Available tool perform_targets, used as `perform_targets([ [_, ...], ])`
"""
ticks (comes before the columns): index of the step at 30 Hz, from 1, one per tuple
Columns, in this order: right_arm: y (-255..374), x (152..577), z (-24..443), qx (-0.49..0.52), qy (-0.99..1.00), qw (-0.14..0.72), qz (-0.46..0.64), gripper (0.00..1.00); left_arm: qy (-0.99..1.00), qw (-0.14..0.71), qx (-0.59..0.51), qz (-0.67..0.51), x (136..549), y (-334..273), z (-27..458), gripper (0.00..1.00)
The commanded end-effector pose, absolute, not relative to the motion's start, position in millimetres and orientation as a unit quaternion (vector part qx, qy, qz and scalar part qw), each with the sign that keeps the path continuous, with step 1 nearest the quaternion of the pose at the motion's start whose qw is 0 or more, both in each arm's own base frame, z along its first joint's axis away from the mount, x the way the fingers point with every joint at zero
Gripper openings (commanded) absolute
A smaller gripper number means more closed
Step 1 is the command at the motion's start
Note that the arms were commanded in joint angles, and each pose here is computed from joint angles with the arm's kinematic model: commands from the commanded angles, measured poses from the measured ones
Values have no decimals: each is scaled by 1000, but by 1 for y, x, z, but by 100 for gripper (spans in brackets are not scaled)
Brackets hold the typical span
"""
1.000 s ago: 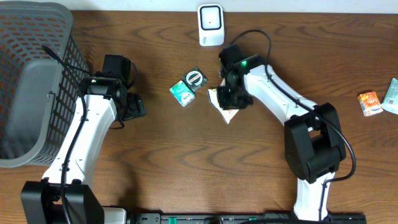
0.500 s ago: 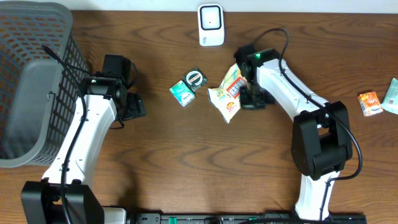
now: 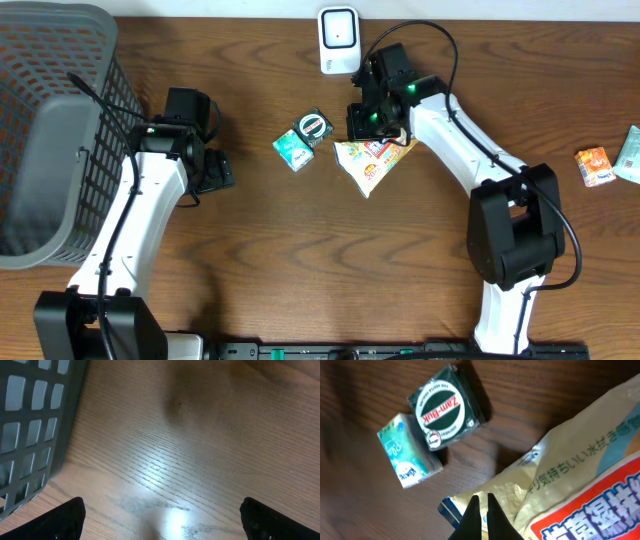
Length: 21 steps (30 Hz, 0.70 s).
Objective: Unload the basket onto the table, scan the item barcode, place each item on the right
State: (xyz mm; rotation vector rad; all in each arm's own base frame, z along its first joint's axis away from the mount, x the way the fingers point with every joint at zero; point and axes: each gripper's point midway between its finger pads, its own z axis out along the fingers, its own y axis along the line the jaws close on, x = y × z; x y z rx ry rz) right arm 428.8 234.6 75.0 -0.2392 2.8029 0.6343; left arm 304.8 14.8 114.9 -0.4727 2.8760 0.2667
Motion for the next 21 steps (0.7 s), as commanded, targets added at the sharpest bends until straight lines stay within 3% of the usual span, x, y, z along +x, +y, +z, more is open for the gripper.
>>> perform_targets([
  [1,231,411,66,-83,974,115,176,1,975,107,-169,101,303,19,114,98],
  [10,181,356,20,-40,997,19,58,1,975,107,-169,101,303,19,114,98],
  [14,143,351,34,-14,1000,6,-3,1,975,107,-169,101,303,19,114,98],
  [21,135,353,71,7,999,29,35,1,975,107,-169,101,303,19,115,98],
])
